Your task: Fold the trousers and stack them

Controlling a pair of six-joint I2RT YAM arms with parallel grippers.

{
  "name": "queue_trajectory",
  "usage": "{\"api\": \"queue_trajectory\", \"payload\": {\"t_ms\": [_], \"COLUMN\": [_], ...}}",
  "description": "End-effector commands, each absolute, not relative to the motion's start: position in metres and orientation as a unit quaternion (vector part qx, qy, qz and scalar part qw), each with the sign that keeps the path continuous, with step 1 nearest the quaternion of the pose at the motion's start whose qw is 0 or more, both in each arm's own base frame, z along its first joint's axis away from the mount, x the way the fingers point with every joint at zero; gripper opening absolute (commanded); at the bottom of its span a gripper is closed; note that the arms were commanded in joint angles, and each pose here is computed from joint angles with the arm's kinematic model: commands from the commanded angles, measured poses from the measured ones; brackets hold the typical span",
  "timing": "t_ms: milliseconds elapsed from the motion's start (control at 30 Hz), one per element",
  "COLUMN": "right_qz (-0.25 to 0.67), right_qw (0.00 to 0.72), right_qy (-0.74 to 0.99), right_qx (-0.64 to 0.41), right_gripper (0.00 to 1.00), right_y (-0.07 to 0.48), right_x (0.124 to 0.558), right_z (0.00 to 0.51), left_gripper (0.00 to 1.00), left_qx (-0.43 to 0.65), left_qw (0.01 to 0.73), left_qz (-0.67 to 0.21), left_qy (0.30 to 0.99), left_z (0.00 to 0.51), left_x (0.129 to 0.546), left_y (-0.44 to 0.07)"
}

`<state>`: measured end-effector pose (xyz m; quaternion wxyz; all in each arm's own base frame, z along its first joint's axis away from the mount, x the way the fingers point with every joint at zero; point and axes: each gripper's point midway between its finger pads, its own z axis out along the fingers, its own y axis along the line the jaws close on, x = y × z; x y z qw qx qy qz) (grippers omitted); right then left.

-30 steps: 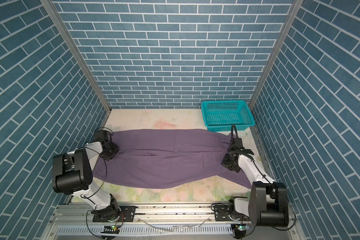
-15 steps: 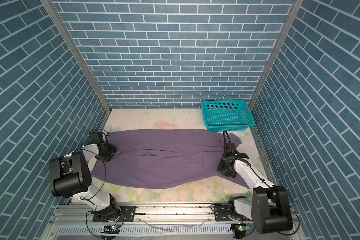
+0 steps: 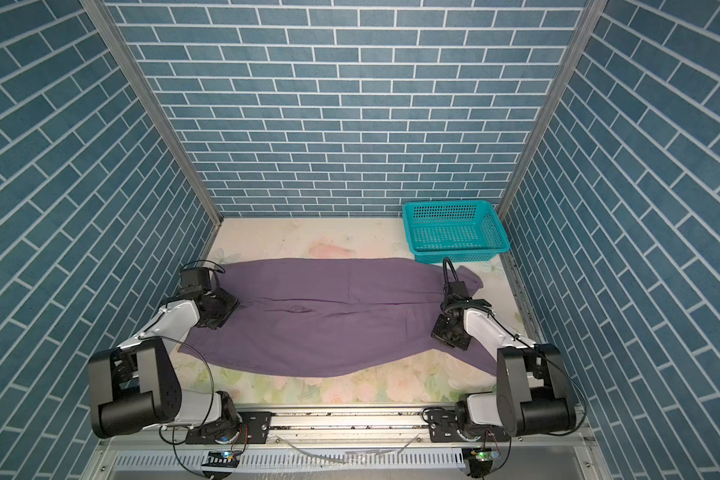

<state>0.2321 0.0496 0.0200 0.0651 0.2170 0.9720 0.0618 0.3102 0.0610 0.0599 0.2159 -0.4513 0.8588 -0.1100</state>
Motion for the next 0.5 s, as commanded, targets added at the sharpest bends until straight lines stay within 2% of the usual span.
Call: {"api": "queue_trajectory", "payload": {"t_ms": [0, 133, 233, 333, 467], "right_qz": [0.075, 0.078, 0.068, 0.061, 0.061], "right_qw": [0.114, 0.132, 0.129, 0.124, 0.128], "right_qy": [0.966, 0.967, 0.970, 0.973, 0.972], "right_qx": [0.219, 0.206, 0.193, 0.186, 0.185], "right_gripper": [0.00, 0.00, 0.00, 0.00, 0.00], "right_y": [0.055, 0.061, 0.062, 0.061, 0.060], "right_x": [0.275, 0.315, 0.335, 0.344, 0.338], "right_z": [0.033, 0.041, 0.039, 0.037, 0.045], "left_gripper": [0.46, 0.45, 0.50, 0.57, 0.58], "left_qx": [-0.434, -0.420, -0.386, -0.328, -0.298], "left_qw": [0.182, 0.156, 0.161, 0.164, 0.164], "left_qz": [-0.094, -0.099, -0.098, -0.080, -0.073], "left_qy": [0.877, 0.889, 0.903, 0.927, 0.937], "left_z": [0.045, 0.030, 0.036, 0.043, 0.046], "left_x": [0.289, 0.276, 0.277, 0.277, 0.282], "left_y": [0.051, 0.036, 0.021, 0.002, -0.008]}}
